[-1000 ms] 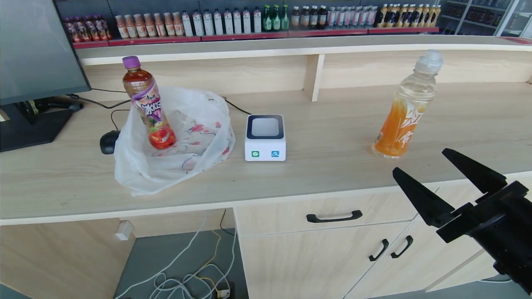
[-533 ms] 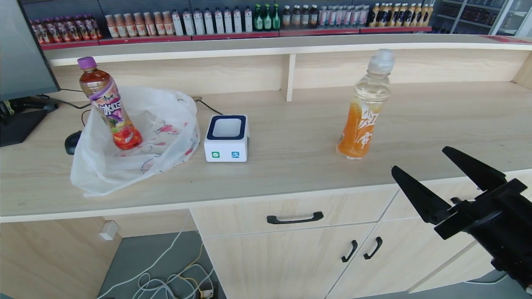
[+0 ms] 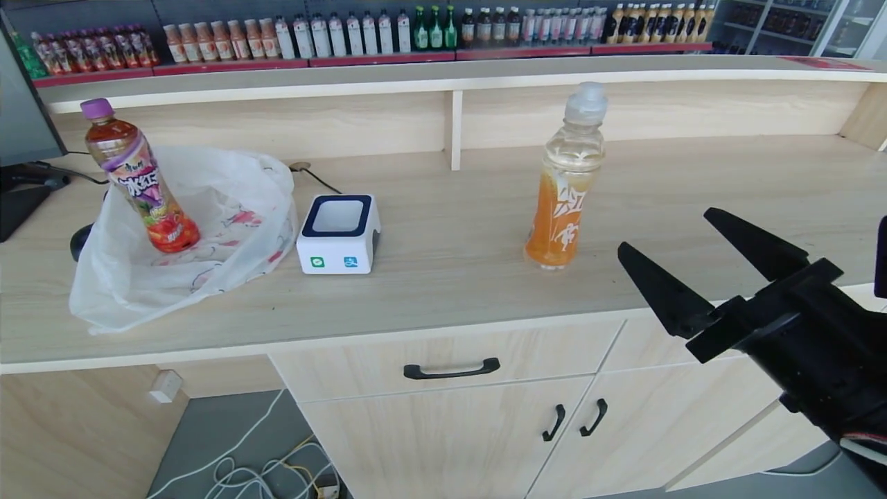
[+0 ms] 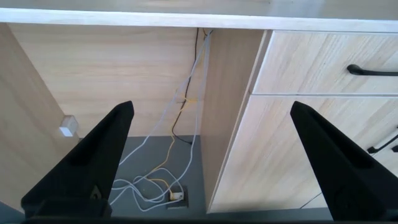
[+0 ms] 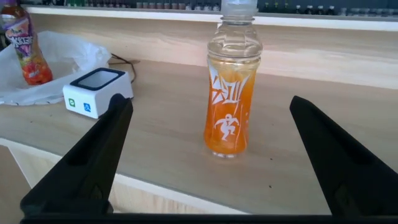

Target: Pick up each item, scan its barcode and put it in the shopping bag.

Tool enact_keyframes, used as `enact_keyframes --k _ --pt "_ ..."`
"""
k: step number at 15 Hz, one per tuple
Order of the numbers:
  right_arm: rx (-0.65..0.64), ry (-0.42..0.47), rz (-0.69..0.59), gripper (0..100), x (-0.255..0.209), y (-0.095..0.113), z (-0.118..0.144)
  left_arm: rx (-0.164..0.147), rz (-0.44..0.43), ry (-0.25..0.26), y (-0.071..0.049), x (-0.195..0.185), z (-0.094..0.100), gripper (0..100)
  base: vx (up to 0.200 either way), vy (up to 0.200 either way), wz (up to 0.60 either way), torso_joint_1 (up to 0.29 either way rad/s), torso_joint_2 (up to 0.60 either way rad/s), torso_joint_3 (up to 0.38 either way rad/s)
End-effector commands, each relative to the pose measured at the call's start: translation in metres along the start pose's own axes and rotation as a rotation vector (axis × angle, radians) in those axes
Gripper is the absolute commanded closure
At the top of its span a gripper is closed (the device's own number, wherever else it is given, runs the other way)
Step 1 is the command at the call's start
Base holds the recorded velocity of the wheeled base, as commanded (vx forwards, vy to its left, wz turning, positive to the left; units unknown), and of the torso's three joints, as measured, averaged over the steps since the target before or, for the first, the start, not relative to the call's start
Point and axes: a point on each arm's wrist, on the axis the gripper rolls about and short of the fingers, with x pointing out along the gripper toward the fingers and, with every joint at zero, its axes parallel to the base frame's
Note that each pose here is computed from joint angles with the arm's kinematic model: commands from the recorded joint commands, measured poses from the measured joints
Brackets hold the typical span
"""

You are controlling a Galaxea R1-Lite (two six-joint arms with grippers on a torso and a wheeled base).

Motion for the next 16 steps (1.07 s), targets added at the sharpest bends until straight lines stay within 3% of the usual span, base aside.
enact_keyframes --k 1,5,8,10,16 --pt "-0.002 0.001 0.012 0 0.027 0.002 0.011 0.000 0.000 0.000 0.000 0.000 0.000 0 0.000 0.000 0.00 0.000 0.00 0.000" --pt "-0.012 0.064 -0.016 0 0.053 -0.005 0.017 0.000 0.000 0.000 0.000 0.000 0.000 0 0.000 0.000 0.00 0.000 0.00 0.000" --pt "0.058 0.106 -0.052 0 0.070 -0.010 0.003 0.000 0.000 0.000 0.000 0.000 0.000 0 0.000 0.000 0.00 0.000 0.00 0.000" --pt "0.048 0.127 -0.079 0 0.073 -0.019 -0.005 0.000 0.000 0.000 0.000 0.000 0.000 0 0.000 0.000 0.00 0.000 0.00 0.000" --pt "0.043 0.155 -0.077 0 0.092 -0.016 -0.022 0.000 0.000 0.001 0.000 0.000 0.000 0 0.000 0.000 0.00 0.000 0.00 0.000"
